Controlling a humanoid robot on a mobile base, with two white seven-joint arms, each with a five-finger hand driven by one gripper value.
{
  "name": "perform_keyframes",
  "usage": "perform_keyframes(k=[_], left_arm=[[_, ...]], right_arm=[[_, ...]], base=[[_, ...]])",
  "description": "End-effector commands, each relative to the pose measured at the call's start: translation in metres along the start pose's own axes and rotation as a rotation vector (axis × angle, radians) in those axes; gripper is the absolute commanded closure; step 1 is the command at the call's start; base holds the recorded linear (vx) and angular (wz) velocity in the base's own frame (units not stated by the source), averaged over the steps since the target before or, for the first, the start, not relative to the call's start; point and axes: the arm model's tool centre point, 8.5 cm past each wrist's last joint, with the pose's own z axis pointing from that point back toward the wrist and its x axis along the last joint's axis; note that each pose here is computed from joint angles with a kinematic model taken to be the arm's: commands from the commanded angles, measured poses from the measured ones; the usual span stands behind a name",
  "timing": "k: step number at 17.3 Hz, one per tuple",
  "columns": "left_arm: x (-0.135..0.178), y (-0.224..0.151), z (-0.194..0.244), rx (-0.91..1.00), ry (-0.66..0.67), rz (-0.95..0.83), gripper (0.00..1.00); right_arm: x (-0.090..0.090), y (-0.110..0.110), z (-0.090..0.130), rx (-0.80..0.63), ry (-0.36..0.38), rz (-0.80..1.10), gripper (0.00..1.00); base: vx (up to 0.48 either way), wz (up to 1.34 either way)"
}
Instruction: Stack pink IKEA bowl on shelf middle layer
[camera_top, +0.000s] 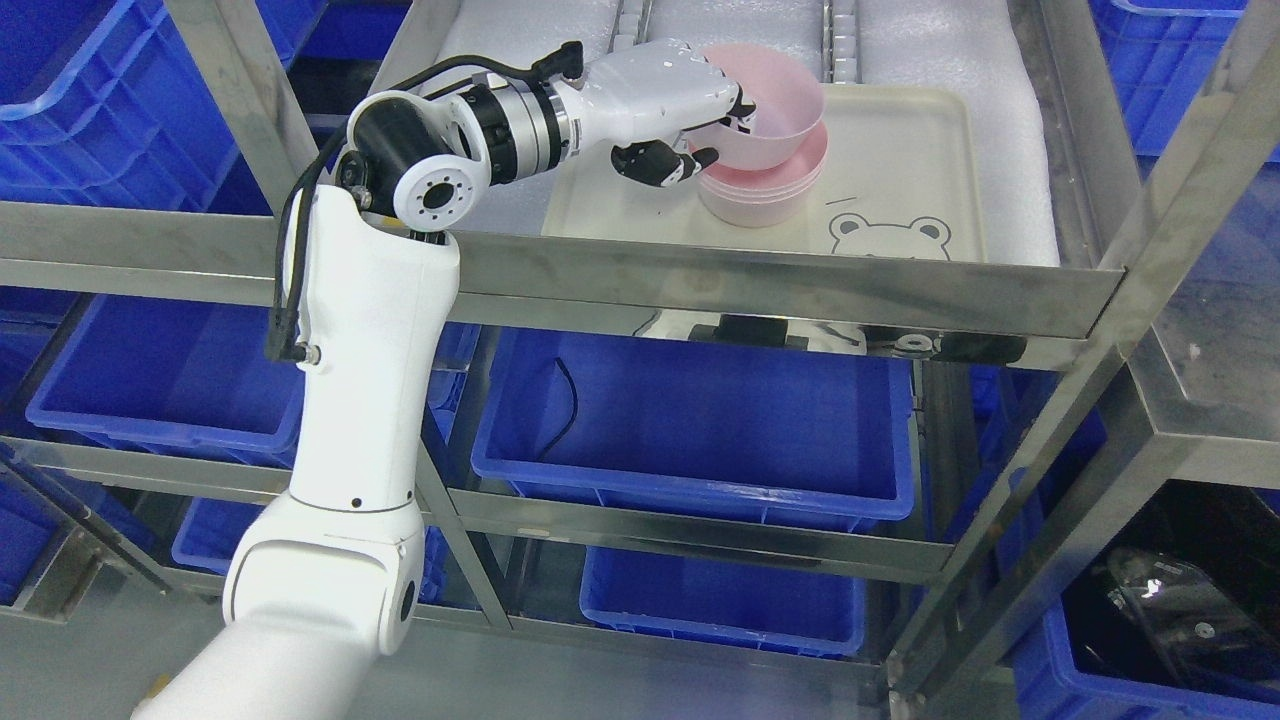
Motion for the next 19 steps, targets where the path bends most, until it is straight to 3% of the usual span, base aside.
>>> perform_keyframes(k=[1, 3, 5, 10, 17, 19], left_arm=[[-0.007, -0.016, -0.002, -0.047, 0.01, 0.018, 0.78], [-0.007, -0.014, -0.003, -0.028, 0.009, 0.016, 0.69], [-0.007, -0.012, -0.003, 0.0, 0.008, 0.019, 0.5], [-0.005, -0.002, -0.001, 0.098, -0.018, 0.042, 0.19], [0.017, 0.016, 0.013, 0.408, -0.344, 0.347, 0.03], [0.045, 0.004, 0.005, 0.446, -0.473, 0.443, 0.03]], right_arm=[[-0.01, -0.01, 0.0, -0.016, 0.008, 0.002, 0.0], [-0.01, -0.01, 0.0, -0.016, 0.008, 0.002, 0.0], [-0.01, -0.01, 0.0, -0.016, 0.008, 0.002, 0.0], [-0.01, -0.01, 0.0, -0.016, 0.008, 0.002, 0.0], [-0.01, -0.01, 0.0, -0.016, 0.008, 0.002, 0.0], [-0.01, -0.01, 0.0, -0.016, 0.008, 0.002, 0.0]], base=[[-0.002, 0.04], [0.0, 0.0], [-0.002, 0.01], [-0.001, 0.0], [0.0, 0.0], [0.0, 0.0]])
